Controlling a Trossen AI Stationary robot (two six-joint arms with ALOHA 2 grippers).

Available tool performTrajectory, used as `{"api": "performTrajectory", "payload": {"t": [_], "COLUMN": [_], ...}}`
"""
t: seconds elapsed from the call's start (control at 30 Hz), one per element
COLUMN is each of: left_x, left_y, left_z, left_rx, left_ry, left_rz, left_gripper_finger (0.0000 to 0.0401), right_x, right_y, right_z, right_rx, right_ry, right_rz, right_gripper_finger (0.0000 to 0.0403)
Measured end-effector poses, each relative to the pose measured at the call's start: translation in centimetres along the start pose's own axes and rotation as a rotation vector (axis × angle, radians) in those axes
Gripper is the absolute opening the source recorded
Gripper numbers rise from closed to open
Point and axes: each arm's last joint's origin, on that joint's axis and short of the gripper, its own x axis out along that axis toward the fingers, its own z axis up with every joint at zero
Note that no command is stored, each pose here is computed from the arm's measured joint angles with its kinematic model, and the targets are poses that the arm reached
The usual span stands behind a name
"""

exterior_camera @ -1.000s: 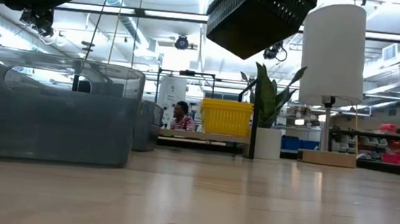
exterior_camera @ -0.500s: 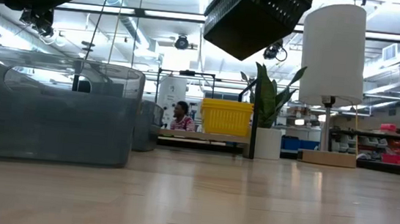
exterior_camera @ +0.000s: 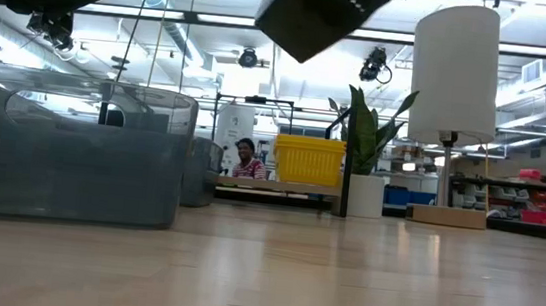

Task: Stack baskets on shelf by color
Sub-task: Put the stacked black baskets on the shelf

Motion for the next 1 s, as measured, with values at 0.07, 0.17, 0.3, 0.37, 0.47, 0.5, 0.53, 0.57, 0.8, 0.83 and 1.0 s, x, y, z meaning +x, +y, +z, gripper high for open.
{"api": "performTrajectory", "payload": {"t": [0.07, 0.17, 0.3, 0.37, 0.47, 0.5, 0.53, 0.57, 0.8, 0.83, 1.0], "left_x": [0.0, 0.0, 0.0, 0.0, 0.0, 0.0, 0.0, 0.0, 0.0, 0.0, 0.0], "left_y": [0.0, 0.0, 0.0, 0.0, 0.0, 0.0, 0.0, 0.0, 0.0, 0.0, 0.0], "left_z": [0.0, 0.0, 0.0, 0.0, 0.0, 0.0, 0.0, 0.0, 0.0, 0.0, 0.0], "left_rx": [0.000, 0.000, 0.000, 0.000, 0.001, 0.000, 0.000, 0.001, 0.000, 0.000, 0.000], "left_ry": [0.000, 0.000, 0.000, 0.000, 0.001, 0.000, 0.000, 0.001, 0.000, 0.000, 0.000], "left_rz": [0.000, 0.000, 0.000, 0.000, 0.000, 0.000, 0.000, 0.000, 0.000, 0.000, 0.000], "left_gripper_finger": [0.0031, 0.0028, 0.0032, 0.0035, 0.0039, 0.0039, 0.0038, 0.0037, 0.0028, 0.0028, 0.0036], "right_x": [0.0, 0.2, 1.5, 2.7, 4.9, 5.7, 6.4, 7.0, 9.9, 10.1, 11.5], "right_y": [-0.5, -1.4, -2.7, -3.4, -4.4, -4.7, -5.1, -5.5, -8.8, -9.4, -12.1], "right_z": [0.2, 0.4, 0.2, 0.2, -0.4, -0.6, -0.8, -1.1, -2.2, -2.3, -2.1], "right_rx": [0.013, 0.037, 0.063, 0.076, 0.084, 0.080, 0.076, 0.073, 0.097, 0.106, 0.129], "right_ry": [-0.029, -0.062, -0.066, -0.070, -0.034, -0.026, -0.017, -0.009, 0.001, -0.001, -0.012], "right_rz": [-0.018, -0.046, -0.077, -0.094, -0.109, -0.116, -0.122, -0.127, -0.160, -0.161, -0.164], "right_gripper_finger": [0.0017, 0.0017, 0.0016, 0.0016, 0.0016, 0.0016, 0.0016, 0.0016, 0.0016, 0.0016, 0.0016]}}
